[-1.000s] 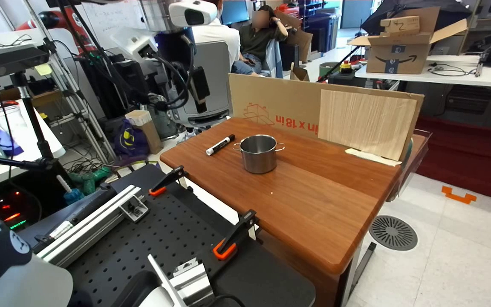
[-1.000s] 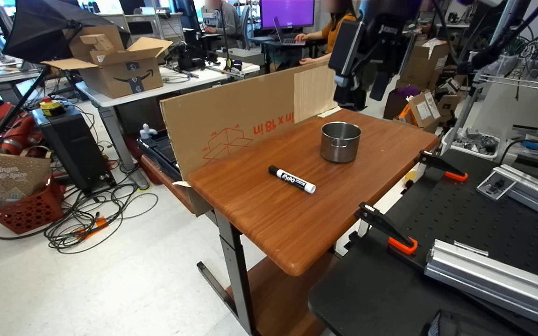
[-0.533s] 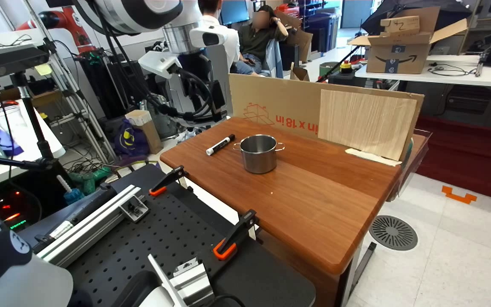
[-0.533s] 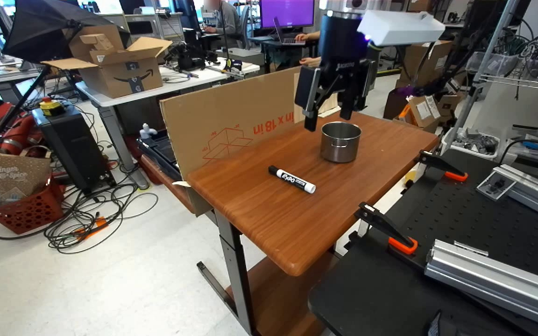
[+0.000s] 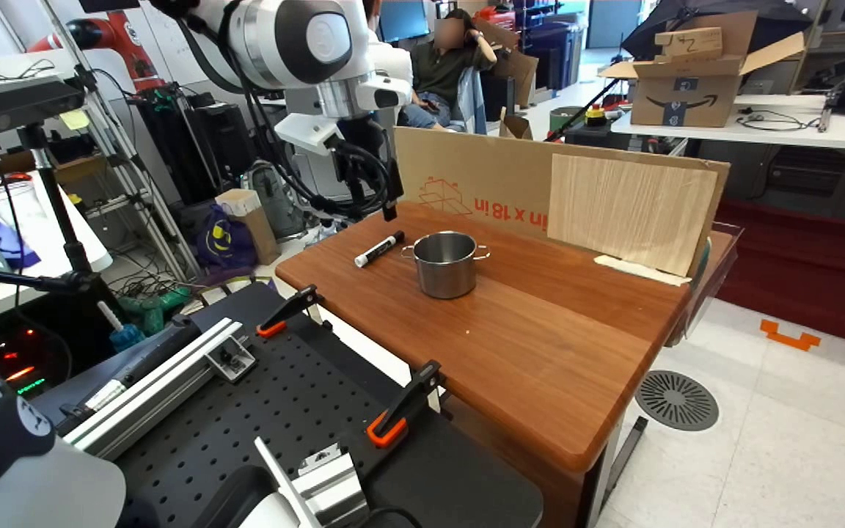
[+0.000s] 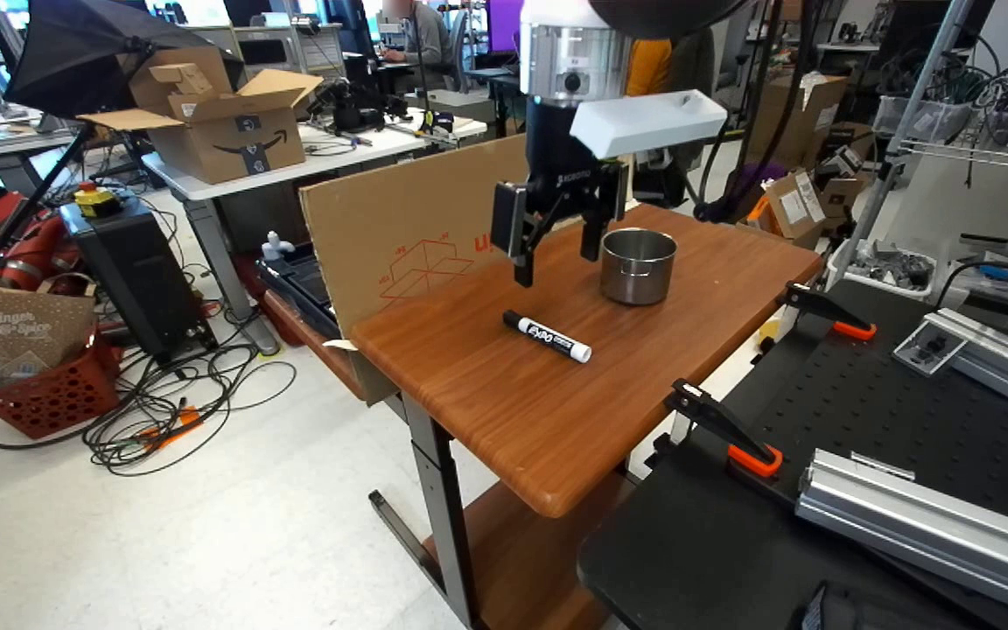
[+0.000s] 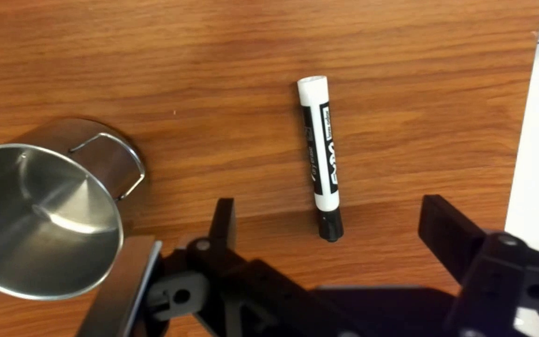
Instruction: Put the marker in the pot
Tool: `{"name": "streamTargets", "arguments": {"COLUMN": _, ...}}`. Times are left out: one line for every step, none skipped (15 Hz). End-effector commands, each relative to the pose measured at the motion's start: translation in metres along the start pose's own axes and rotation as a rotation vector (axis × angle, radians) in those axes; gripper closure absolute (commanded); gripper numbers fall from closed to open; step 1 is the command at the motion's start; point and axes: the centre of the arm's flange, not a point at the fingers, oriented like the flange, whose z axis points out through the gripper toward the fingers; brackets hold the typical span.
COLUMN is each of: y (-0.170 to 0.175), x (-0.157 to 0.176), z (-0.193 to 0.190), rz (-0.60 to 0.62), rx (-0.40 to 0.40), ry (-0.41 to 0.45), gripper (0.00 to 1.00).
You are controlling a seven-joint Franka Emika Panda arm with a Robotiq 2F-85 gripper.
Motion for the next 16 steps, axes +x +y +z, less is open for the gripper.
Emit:
{"name": "streamTargets", "arguments": {"y": -0.012, "x": 0.022, "z": 0.019, "rz": 0.013, "rx": -0.010, "ry": -0.003, "gripper": 0.00}}
{"name": "streamTargets", "arguments": {"y": -0.014, "x": 0.027, "z": 0.024, "rz": 0.017, "rx": -0.013, "ry": -0.005, "gripper": 0.00}}
{"name": "streamTargets", "arguments": {"y": -0.015, "x": 0.031, "z": 0.027, "rz": 0.020, "rx": -0.014, "ry": -0.006, "gripper": 0.00}}
{"name": "streamTargets", "arguments": {"y": -0.016, "x": 0.035, "z": 0.031, "rz": 0.025, "rx": -0.017, "ry": -0.008, "gripper": 0.00}}
{"name": "streamTargets", "arguments": {"y": -0.016, "x": 0.039, "z": 0.034, "rz": 0.030, "rx": -0.019, "ry": -0.011, "gripper": 0.00}}
{"name": "streamTargets", "arguments": {"y": -0.016, "x": 0.042, "z": 0.038, "rz": 0.035, "rx": -0.021, "ry": -0.013, "gripper": 0.00}}
{"name": "streamTargets", "arguments": {"y": -0.017, "x": 0.045, "z": 0.042, "rz": 0.039, "rx": -0.024, "ry": -0.015, "gripper": 0.00}}
{"name": "streamTargets", "arguments": {"y": -0.017, "x": 0.048, "z": 0.047, "rz": 0.043, "rx": -0.027, "ry": -0.021, "gripper": 0.00}}
{"name": "streamTargets", "arguments": {"y": -0.018, "x": 0.051, "z": 0.051, "rz": 0.047, "rx": -0.029, "ry": -0.026, "gripper": 0.00}}
{"name": "streamTargets", "arguments": {"y": -0.018, "x": 0.052, "z": 0.055, "rz": 0.049, "rx": -0.030, "ry": -0.032, "gripper": 0.00}}
{"name": "streamTargets", "arguments": {"y": -0.019, "x": 0.053, "z": 0.058, "rz": 0.050, "rx": -0.032, "ry": -0.036, "gripper": 0.00}}
{"name": "streamTargets", "arguments": {"y": -0.022, "x": 0.052, "z": 0.063, "rz": 0.049, "rx": -0.034, "ry": -0.041, "gripper": 0.08}}
{"name": "streamTargets", "arguments": {"y": -0.023, "x": 0.052, "z": 0.066, "rz": 0.046, "rx": -0.036, "ry": -0.044, "gripper": 0.20}}
{"name": "streamTargets", "arguments": {"y": -0.024, "x": 0.052, "z": 0.069, "rz": 0.045, "rx": -0.038, "ry": -0.048, "gripper": 0.34}}
{"name": "streamTargets", "arguments": {"y": -0.026, "x": 0.052, "z": 0.072, "rz": 0.046, "rx": -0.038, "ry": -0.050, "gripper": 0.44}}
{"name": "streamTargets", "arguments": {"y": -0.026, "x": 0.052, "z": 0.074, "rz": 0.047, "rx": -0.040, "ry": -0.053, "gripper": 0.51}}
